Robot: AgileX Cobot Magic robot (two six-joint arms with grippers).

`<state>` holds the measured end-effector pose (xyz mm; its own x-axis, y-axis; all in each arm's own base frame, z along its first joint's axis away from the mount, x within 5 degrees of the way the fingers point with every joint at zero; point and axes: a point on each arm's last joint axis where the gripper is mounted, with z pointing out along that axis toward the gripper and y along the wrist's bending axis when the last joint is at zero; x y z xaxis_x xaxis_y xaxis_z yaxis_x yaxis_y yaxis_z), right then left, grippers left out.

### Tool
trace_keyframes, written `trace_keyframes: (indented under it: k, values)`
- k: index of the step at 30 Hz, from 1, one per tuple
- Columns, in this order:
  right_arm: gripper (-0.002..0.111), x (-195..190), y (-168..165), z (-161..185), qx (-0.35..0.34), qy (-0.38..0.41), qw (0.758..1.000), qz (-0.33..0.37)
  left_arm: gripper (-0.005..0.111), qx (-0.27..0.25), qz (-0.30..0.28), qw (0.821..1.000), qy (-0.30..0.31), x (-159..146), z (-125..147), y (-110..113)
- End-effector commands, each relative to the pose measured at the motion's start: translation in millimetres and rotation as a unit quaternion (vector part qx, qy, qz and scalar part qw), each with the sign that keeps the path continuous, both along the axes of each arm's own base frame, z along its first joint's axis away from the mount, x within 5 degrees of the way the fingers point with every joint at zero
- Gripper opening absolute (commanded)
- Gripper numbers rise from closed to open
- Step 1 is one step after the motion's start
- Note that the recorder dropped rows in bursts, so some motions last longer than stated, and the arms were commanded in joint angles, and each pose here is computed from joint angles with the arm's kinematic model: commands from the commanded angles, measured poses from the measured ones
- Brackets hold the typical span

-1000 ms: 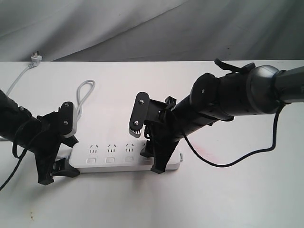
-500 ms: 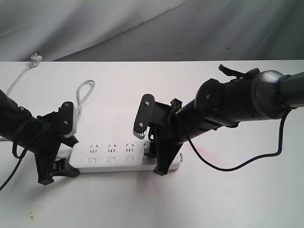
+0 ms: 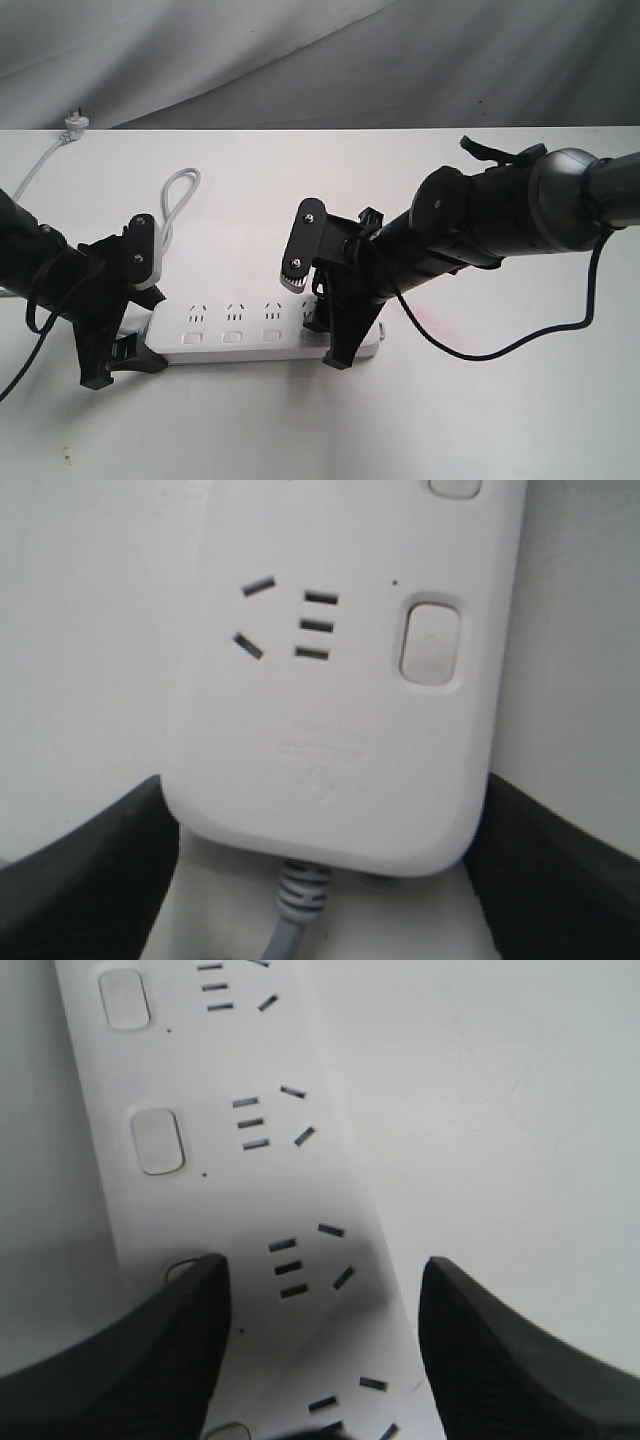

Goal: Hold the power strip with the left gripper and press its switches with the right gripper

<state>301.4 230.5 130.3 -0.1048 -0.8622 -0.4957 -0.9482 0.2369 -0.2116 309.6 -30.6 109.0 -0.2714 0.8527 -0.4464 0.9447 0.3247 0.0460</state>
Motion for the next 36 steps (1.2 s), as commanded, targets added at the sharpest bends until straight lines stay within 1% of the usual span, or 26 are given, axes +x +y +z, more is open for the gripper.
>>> trace_keyframes:
  k: [1,11,18,34,36]
  values:
    - [0.053,-4.3,-1.3,-6.3,-0.012,0.006,1.000,0.013,0.048,-0.001,0.006,1.000,-0.005,2.1,1.3,0.8]
    - [0.053,-9.4,4.9,-7.3,-0.015,0.005,0.999,0.031,0.048,-0.001,0.006,1.000,-0.005,2.1,1.3,0.8]
    - [0.053,-11.8,5.4,-19.5,-0.020,0.032,0.999,0.032,0.048,0.000,0.006,1.000,-0.005,2.2,1.3,0.9]
    - [0.053,-15.1,5.6,-20.2,-0.020,0.049,0.998,0.040,0.048,0.000,0.006,1.000,-0.005,2.2,1.3,0.9]
    - [0.053,-15.4,5.5,-24.4,-0.023,0.055,0.997,0.040,0.048,0.000,0.006,1.000,-0.005,2.2,1.3,0.9]
